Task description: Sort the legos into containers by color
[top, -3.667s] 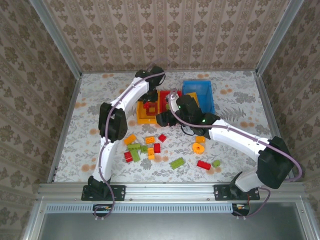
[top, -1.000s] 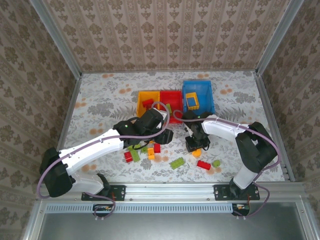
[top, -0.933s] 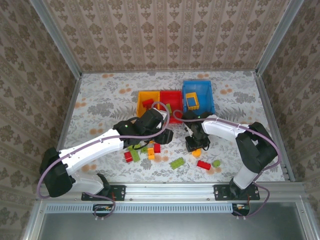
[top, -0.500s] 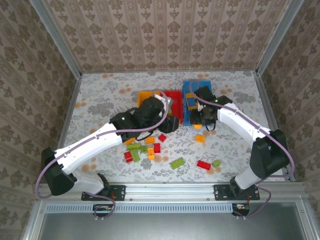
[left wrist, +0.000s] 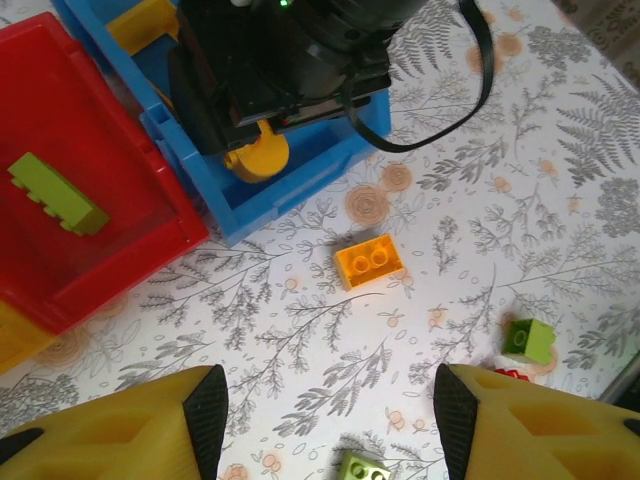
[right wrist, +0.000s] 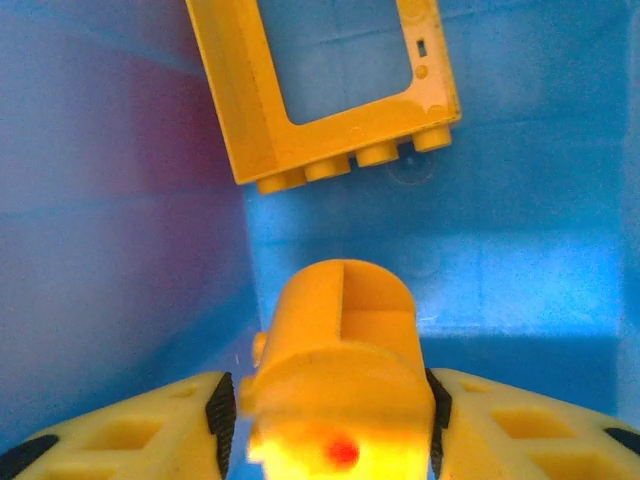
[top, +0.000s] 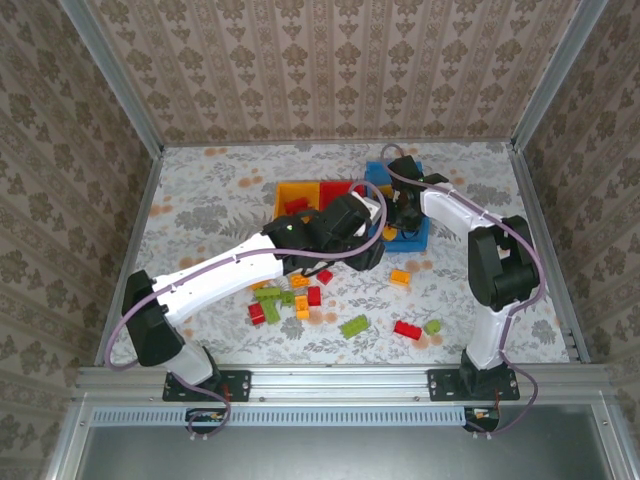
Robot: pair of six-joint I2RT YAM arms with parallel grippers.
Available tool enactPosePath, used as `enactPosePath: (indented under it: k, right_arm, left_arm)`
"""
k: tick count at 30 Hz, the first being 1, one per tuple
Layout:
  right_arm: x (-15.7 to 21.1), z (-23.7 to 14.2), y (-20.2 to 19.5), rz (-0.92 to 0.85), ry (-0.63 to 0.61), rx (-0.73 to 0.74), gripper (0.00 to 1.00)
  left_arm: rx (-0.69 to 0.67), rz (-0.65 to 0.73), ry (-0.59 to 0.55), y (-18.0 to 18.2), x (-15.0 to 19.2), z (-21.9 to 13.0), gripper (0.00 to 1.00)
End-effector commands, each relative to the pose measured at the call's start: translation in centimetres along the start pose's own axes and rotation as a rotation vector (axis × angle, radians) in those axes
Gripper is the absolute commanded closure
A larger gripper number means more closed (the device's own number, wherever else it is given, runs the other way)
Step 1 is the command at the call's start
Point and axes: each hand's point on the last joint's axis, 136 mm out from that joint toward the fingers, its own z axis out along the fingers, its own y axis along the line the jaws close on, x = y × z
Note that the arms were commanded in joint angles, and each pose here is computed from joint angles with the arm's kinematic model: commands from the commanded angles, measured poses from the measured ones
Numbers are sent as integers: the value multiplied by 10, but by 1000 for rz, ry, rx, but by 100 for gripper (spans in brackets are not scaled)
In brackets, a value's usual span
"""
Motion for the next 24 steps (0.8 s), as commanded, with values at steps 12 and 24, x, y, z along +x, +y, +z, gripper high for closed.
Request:
enactPosePath:
  k: [12, 24]
  right_arm:
    - [-6, -105, 36, -138, -245, -92, 37]
    - [177, -118, 167, -883, -323, -470, 28]
  left_arm:
    - [-383, -469, 120, 125, 100, -46, 41]
    - [-557, -1171, 266, 193, 213, -52, 44]
